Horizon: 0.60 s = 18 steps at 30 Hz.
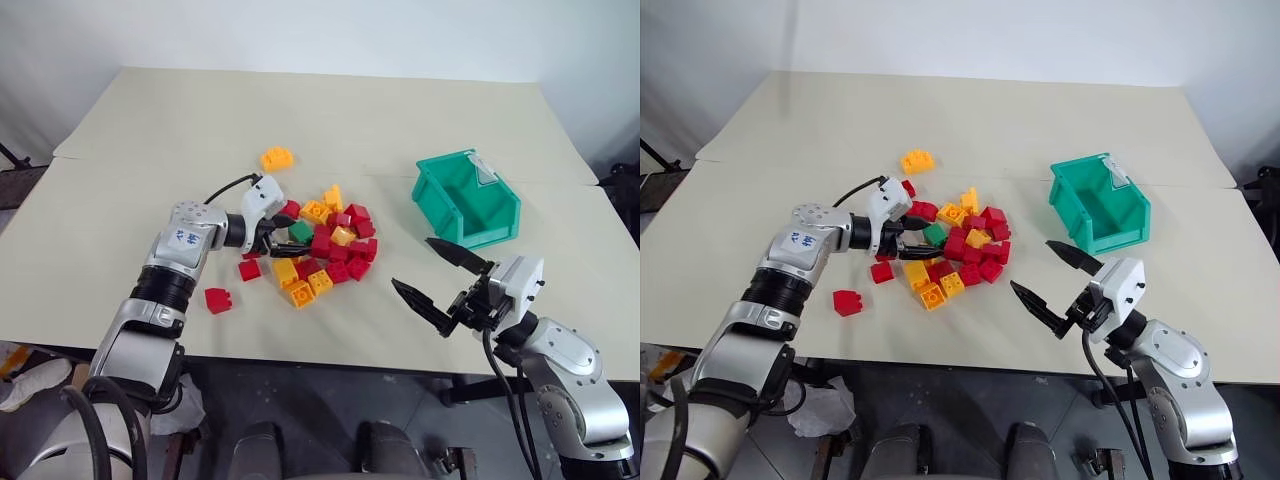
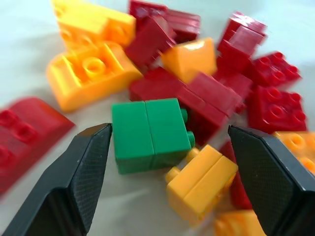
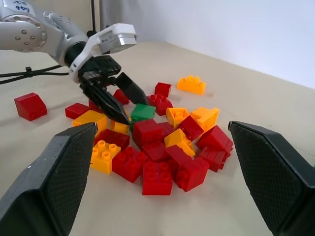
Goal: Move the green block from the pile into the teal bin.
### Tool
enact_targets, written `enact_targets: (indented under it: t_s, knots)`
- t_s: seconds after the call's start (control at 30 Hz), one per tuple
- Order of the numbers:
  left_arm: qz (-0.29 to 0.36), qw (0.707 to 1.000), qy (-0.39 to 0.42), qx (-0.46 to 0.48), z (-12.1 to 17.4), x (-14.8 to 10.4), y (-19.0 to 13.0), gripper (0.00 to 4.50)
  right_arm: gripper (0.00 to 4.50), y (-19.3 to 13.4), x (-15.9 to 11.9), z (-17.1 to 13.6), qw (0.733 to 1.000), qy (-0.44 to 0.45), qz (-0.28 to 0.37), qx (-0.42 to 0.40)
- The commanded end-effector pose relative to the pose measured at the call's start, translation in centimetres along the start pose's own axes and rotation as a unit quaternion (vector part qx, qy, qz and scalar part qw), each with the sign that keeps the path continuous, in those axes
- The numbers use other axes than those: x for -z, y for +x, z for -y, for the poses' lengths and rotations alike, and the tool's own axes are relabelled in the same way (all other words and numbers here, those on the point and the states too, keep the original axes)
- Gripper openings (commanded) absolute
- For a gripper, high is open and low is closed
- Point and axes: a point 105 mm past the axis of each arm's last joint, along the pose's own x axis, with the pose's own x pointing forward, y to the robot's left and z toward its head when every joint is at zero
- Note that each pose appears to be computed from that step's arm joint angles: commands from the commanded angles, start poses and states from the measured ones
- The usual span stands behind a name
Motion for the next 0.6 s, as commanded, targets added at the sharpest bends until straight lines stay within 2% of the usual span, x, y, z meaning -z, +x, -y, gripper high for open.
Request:
enact_targets:
  t_s: [0.03,0.13,0.17,0.37,0.5,0.6]
  knots:
    - [-0.015,1.0,0.001,-0.02,-0.8,0.4,-0.3,2.83,4.5,-0.1,-1.4,0.0,1.0,-0.02,0.022,0.003]
    - [-0.005,1.0,0.003,-0.012,-0.8,-0.2,-0.3,1.95,4.5,-0.2,-1.4,0.0,1.0,-0.021,0.021,0.005]
    - [-0.001,1.0,0.006,-0.009,-0.9,-0.5,-0.5,1.85,4.5,-0.2,-1.4,0.0,1.0,-0.021,0.019,0.005]
    - [0.034,0.999,0.027,-0.01,-1.6,-1.9,-1.3,1.85,4.5,-0.6,-1.3,0.1,1.0,-0.023,0.013,0.008]
    - [0.135,0.987,0.088,0.001,-1.7,-6.4,-2.8,1.85,4.5,-1.0,-1.4,0.2,1.0,-0.025,0.007,0.013]
    - [0.167,0.975,0.131,0.065,0.0,-8.5,-3.6,1.85,4.5,-1.6,-1.4,0.4,0.999,-0.03,0.0,0.023]
